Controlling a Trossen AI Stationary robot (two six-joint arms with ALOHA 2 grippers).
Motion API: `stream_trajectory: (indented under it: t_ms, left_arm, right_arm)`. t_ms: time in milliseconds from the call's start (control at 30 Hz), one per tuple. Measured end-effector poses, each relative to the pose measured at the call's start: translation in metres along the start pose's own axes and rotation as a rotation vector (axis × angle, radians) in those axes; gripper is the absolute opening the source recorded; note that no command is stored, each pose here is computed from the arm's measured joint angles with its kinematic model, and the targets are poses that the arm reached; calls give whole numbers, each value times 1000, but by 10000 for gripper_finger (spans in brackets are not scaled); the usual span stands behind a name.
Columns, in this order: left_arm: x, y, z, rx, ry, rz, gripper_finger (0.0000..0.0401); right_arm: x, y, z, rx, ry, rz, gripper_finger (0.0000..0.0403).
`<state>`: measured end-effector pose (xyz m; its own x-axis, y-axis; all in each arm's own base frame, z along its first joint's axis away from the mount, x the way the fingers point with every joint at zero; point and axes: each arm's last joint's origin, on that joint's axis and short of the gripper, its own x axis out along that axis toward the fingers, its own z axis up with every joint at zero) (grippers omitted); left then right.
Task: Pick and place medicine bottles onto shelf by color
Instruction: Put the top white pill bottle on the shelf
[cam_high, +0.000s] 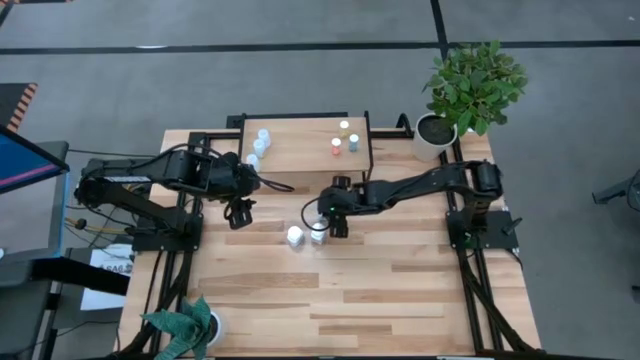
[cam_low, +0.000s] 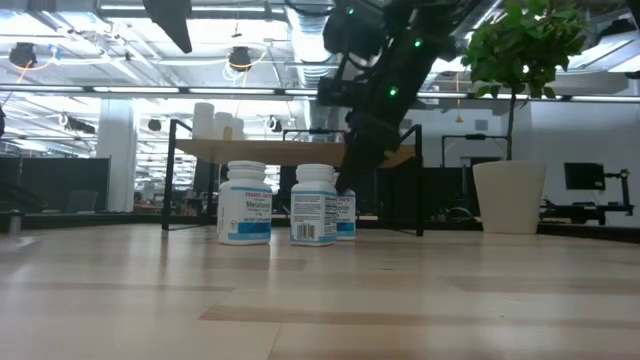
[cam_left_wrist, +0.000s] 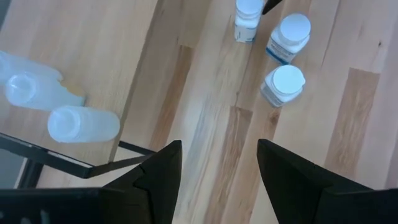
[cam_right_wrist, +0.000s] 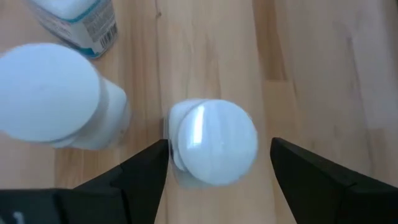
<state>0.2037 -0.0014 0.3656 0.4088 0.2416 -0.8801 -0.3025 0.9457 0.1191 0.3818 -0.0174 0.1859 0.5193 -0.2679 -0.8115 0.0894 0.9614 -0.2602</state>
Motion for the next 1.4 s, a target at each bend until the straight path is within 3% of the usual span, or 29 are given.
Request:
stream_trajectory:
  t_ms: [733, 900, 1133, 1400]
  left_arm:
    - [3, -1, 1, 24, 12, 10, 196]
    - [3, -1, 1, 24, 13, 10, 197]
    - [3, -1, 1, 24, 13, 10, 197]
    - [3, -1, 1, 25, 13, 10, 197]
  right_arm:
    - [14, 3, 0, -37, -5, 97, 301]
    - [12, 2, 1, -22, -7, 96, 262]
    - [8, 1, 4, 35, 2, 97, 171]
    - [-40, -15, 52, 64, -26, 94, 169]
